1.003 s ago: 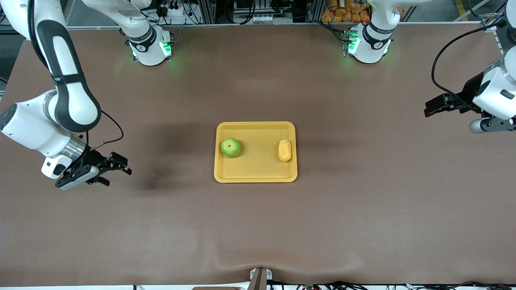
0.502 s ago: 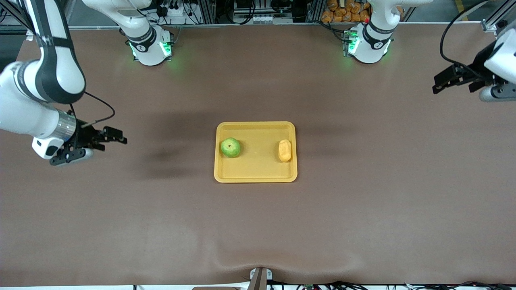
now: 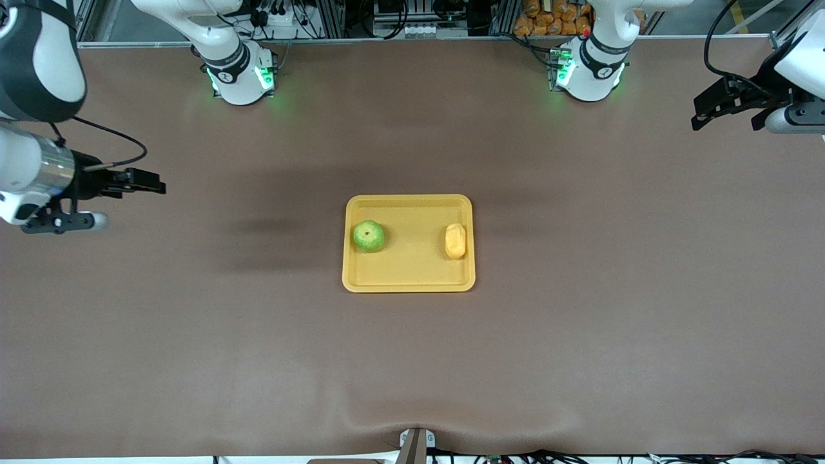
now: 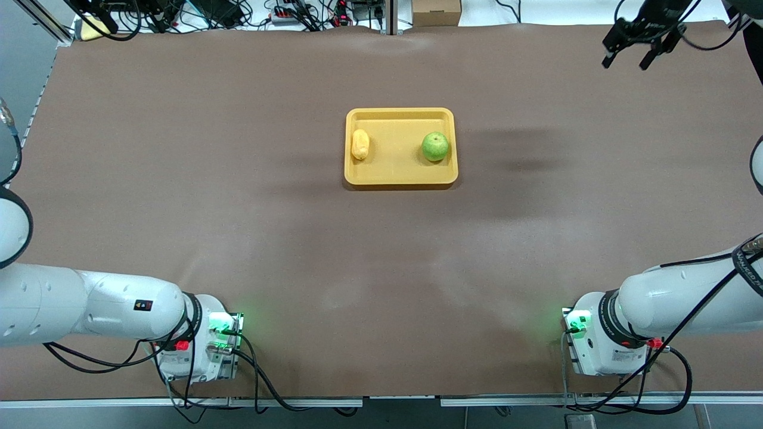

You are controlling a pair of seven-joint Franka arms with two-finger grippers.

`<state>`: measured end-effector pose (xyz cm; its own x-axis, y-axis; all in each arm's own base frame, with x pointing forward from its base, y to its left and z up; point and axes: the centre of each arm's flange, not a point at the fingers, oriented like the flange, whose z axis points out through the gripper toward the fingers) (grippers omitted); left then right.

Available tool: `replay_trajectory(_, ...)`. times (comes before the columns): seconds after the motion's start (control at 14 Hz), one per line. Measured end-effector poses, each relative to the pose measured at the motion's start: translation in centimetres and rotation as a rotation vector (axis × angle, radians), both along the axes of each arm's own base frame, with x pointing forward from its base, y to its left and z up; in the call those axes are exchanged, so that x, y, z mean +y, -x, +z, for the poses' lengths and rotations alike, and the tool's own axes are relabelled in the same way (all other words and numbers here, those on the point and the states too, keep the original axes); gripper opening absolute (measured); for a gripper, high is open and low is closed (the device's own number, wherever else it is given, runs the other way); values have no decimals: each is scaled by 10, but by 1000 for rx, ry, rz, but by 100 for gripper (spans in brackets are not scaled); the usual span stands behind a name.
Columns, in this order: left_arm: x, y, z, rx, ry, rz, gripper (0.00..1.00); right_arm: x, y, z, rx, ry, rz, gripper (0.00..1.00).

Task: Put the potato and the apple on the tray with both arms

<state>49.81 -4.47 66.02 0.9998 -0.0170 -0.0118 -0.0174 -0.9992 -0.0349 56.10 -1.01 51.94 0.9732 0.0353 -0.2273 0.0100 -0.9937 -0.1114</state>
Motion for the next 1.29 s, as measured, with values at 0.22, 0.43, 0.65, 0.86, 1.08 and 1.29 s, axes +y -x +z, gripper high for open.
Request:
replay_trajectory(0.22,0,1,2,-4,1,-4,100,-7,6,34,-65,8,-14,100)
replay_trajectory(0.43,3,1,10,-20,3,2,100,-9,15,59,-117,22,-14,100)
replay_trajectory(0.65,6,0,11,-24,4,6,100,-11,20,71,-139,62,-3,100)
replay_trajectory(0.86,6,0,14,-29,4,5,100,-12,21,71,-137,68,-9,100)
replay_trajectory(1.08,6,1,19,-39,5,5,100,-15,24,79,-153,69,-18,100)
replay_trajectory(1.29,7,3,18,-22,4,7,100,-17,23,95,-188,74,-22,100)
